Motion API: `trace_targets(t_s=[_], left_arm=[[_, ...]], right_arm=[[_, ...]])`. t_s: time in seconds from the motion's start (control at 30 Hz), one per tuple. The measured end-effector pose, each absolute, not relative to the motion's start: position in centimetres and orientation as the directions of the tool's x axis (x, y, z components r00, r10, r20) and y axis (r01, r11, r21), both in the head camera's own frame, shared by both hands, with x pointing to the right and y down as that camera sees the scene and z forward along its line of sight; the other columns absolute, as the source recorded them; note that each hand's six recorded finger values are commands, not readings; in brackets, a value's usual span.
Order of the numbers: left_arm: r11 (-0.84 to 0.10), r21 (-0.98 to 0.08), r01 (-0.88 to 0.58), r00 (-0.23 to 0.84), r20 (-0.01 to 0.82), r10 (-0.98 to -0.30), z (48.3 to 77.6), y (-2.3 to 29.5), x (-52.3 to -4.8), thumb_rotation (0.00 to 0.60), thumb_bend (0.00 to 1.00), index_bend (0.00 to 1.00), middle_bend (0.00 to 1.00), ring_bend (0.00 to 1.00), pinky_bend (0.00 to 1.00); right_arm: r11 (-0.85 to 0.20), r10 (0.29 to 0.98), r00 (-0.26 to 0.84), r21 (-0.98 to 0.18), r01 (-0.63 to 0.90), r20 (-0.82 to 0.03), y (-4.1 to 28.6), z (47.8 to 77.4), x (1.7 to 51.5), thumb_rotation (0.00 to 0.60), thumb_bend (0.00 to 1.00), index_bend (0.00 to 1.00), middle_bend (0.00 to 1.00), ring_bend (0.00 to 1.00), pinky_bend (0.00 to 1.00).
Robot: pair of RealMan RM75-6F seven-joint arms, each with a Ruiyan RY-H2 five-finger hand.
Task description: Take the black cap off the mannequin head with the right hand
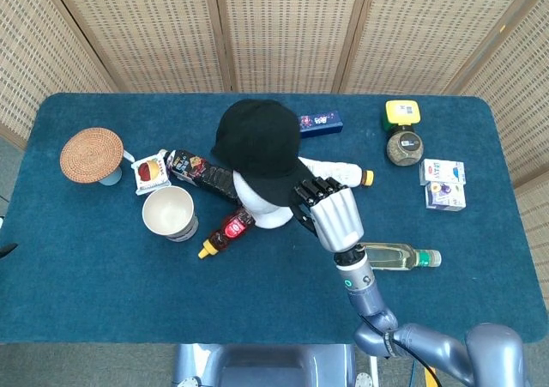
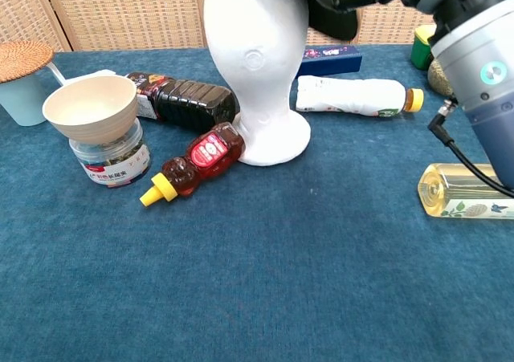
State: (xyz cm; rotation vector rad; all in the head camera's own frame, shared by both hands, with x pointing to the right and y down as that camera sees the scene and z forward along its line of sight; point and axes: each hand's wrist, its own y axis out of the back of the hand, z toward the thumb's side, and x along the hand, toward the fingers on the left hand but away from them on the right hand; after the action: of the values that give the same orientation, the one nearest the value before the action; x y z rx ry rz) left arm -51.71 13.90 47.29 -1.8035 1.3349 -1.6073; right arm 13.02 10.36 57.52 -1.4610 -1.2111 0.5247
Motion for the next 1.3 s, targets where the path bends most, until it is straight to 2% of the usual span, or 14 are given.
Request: trace_targets(t_s=[0.5, 0.83, 1.13, 1.3], left_arm=[[-0.474, -0.785, -0.399, -0.117, 0.556, -0.823, 47.4, 13.9, -52.4, 0.6, 0.09, 0.07, 0.0, 0.0, 0.14], [-0.473, -0.786, -0.399, -0.118, 0.555, -0.823, 47.4, 13.9, -52.5, 0.6, 0.09, 0.07, 0.0, 0.0, 0.14], [-0.471, -0.789, -0.396, -0.119, 0.552, -0.825, 47.2, 13.9, -52.5, 0.6, 0.09, 0.07, 0.0, 0.0, 0.14], [-0.472, -0.788, -0.396, -0.112, 0.551, -0.827, 47.2, 13.9, -52.1, 0.6, 0.09, 0.07, 0.0, 0.0, 0.14]], right_arm=[[0.188, 0.861, 0.391, -0.918, 0.349, 0.325, 8.1, 55.4, 11.6, 0.6, 0.8, 0.62, 0.68, 0.67, 0.79], [0.276, 0.836, 0.404, -0.92, 0.277, 0.372, 5.4, 53.6, 11.9, 0.6, 0.8, 0.62, 0.69, 0.68, 0.79], [0.384, 0.81, 0.442, -0.918, 0.094, 0.384, 1.6, 52.4, 14.5, 0.6, 0.8, 0.62, 0.69, 0.68, 0.8], [0.405, 0.809, 0.491, -0.912, -0.067, 0.323, 0.0, 53.8, 16.8, 0.6, 0.8, 0.63, 0.69, 0.68, 0.8]])
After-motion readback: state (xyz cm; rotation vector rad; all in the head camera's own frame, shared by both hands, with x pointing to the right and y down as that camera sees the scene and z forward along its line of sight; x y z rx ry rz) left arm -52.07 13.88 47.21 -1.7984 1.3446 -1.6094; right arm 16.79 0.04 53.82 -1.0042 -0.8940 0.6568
